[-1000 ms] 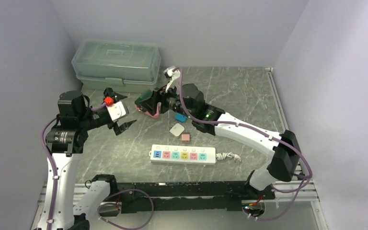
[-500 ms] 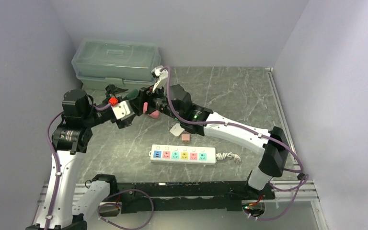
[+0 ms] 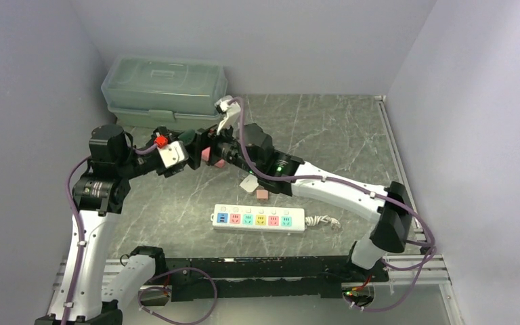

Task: Insert the plug
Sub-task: Pick up the plug from the center of the board.

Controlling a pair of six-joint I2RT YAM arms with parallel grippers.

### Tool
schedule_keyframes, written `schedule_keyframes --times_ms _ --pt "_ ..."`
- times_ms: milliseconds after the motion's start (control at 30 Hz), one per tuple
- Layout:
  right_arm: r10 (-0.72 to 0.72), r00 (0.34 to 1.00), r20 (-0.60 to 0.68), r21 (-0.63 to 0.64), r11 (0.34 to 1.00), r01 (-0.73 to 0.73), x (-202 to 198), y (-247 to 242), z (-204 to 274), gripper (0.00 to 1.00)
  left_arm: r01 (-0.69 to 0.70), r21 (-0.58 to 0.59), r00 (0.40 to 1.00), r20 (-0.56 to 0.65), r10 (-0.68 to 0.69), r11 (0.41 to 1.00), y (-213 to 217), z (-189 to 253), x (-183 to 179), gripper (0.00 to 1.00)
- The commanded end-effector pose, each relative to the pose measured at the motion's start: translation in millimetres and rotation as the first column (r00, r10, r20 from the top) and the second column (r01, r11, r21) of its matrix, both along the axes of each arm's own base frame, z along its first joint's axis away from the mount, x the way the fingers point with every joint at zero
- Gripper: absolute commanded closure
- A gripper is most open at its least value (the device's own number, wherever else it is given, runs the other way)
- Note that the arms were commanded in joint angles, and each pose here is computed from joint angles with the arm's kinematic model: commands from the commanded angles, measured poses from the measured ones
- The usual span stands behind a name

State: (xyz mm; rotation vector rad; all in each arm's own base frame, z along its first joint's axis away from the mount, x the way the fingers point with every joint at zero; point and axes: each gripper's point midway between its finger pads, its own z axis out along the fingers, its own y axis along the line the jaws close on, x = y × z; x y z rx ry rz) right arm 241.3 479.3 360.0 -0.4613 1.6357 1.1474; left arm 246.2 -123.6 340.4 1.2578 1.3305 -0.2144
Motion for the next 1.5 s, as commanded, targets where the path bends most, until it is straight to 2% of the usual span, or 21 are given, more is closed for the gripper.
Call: schedule_keyframes --times_ms 0,67,167,300,400,500,633,700,800,867,933,1000,1133,1333,1467 --pt "0.021 0.996 0.088 0.109 0.994 -0.03 -13 -42 58 0.08 0.076 -0.027 0.995 0.07 -0.074 0.997 -10 30 -19 1.0" --pt "0.073 0.995 0.073 0.137 0.987 -0.083 -15 -60 62 0.01 0.114 -0.032 0.989 0.094 -0.111 0.993 -14 37 -27 1.0" --pt "0.193 0.979 0.062 0.213 0.956 -0.202 -16 -86 73 0.0 0.225 -0.014 0.961 0.167 -0.22 0.974 -25 47 -46 1.0" --pt "0.436 0.892 0.12 0.256 0.854 -0.452 -46 -94 87 0.0 0.394 0.081 0.844 0.361 -0.396 0.915 -39 61 -79 1.0" --pt "0.573 0.803 0.162 0.281 0.754 -0.594 -69 -99 92 0.0 0.442 0.15 0.748 0.482 -0.456 0.884 -44 66 -92 1.0" --pt "0.639 0.731 0.239 0.291 0.671 -0.682 -89 -108 98 0.0 0.452 0.245 0.652 0.566 -0.505 0.858 -46 70 -100 1.0" --pt "0.689 0.679 0.254 0.271 0.623 -0.734 -96 -106 94 0.0 0.476 0.339 0.536 0.619 -0.574 0.811 -50 72 -113 1.0" --pt "0.703 0.655 0.276 0.276 0.595 -0.755 -101 -107 95 0.0 0.482 0.355 0.511 0.629 -0.586 0.801 -51 72 -116 1.0" --pt "0.73 0.618 0.292 0.256 0.563 -0.786 -110 -101 92 0.0 0.478 0.362 0.505 0.632 -0.588 0.8 -51 73 -113 1.0" --pt "0.743 0.603 0.291 0.221 0.561 -0.798 -115 -91 86 0.0 0.479 0.364 0.498 0.636 -0.589 0.799 -52 74 -112 1.0" --pt "0.735 0.621 0.272 0.193 0.591 -0.784 -112 -81 76 0.0 0.481 0.377 0.472 0.649 -0.596 0.791 -53 75 -115 1.0" --pt "0.712 0.65 0.263 0.191 0.623 -0.759 -104 -75 69 0.0 0.494 0.387 0.436 0.665 -0.606 0.779 -54 76 -122 1.0" --pt "0.702 0.66 0.267 0.202 0.629 -0.751 -100 -71 67 0.0 0.498 0.428 0.355 0.693 -0.628 0.754 -56 73 -138 1.0" --pt "0.644 0.715 0.273 0.169 0.7 -0.694 -84 -67 62 0.0 0.505 0.442 0.344 0.685 -0.643 0.741 -55 68 -147 1.0" --pt "0.625 0.727 0.285 0.141 0.722 -0.677 -78 -64 58 0.0 0.506 0.44 0.335 0.693 -0.638 0.742 -56 70 -149 1.0"
